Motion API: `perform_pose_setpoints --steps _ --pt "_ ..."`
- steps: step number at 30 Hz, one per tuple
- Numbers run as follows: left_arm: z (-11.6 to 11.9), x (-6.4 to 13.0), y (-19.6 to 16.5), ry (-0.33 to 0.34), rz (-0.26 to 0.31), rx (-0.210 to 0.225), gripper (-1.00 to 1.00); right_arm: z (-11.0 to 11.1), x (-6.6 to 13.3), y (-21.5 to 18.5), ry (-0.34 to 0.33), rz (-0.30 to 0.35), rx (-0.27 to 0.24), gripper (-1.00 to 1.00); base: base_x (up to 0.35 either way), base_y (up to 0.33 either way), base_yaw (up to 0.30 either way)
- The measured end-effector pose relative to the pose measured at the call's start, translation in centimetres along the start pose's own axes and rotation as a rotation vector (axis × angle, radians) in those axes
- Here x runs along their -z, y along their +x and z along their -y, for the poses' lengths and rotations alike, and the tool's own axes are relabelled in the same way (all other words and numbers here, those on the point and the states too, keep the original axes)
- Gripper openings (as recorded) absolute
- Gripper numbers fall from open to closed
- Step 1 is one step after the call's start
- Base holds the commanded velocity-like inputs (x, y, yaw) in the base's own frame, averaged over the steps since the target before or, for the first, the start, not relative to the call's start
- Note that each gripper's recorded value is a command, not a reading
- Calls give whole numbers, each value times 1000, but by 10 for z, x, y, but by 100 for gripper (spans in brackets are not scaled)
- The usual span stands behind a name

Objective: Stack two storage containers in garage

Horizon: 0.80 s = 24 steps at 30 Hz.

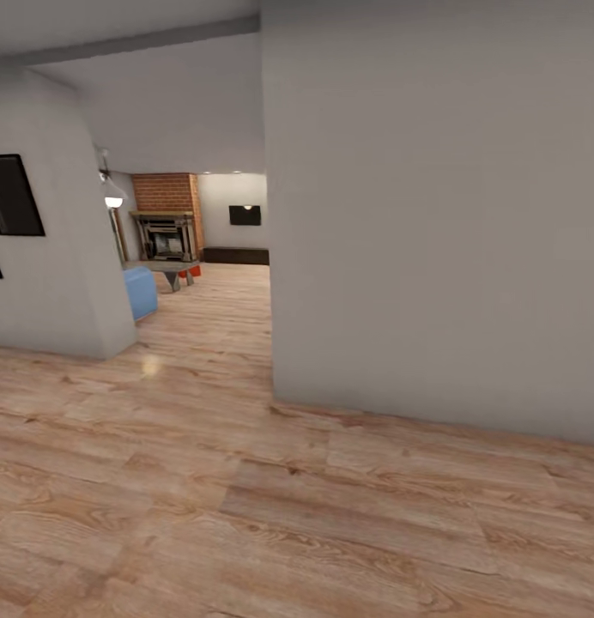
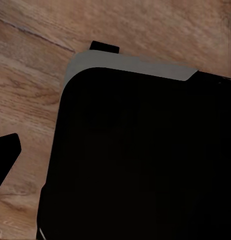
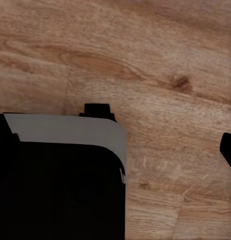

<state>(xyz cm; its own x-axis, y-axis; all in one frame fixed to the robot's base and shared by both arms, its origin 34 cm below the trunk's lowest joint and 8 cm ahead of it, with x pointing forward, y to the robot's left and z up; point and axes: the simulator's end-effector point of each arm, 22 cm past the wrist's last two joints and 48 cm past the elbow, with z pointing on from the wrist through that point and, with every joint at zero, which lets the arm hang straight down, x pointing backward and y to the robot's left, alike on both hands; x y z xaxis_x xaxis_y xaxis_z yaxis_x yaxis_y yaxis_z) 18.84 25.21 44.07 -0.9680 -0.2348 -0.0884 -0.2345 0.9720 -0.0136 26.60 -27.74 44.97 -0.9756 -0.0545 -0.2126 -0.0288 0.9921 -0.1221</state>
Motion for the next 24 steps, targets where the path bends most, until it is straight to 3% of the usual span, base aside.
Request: perform_pose_setpoints --steps 17,24 --pt "-1 0 1 -1 -3 3 100 -1 0 -1 -4 3 15 100 324 0 0" --pt "-1 0 1 -2 -3 3 100 -1 0 -2 -8 10 74 100 324 0 0"
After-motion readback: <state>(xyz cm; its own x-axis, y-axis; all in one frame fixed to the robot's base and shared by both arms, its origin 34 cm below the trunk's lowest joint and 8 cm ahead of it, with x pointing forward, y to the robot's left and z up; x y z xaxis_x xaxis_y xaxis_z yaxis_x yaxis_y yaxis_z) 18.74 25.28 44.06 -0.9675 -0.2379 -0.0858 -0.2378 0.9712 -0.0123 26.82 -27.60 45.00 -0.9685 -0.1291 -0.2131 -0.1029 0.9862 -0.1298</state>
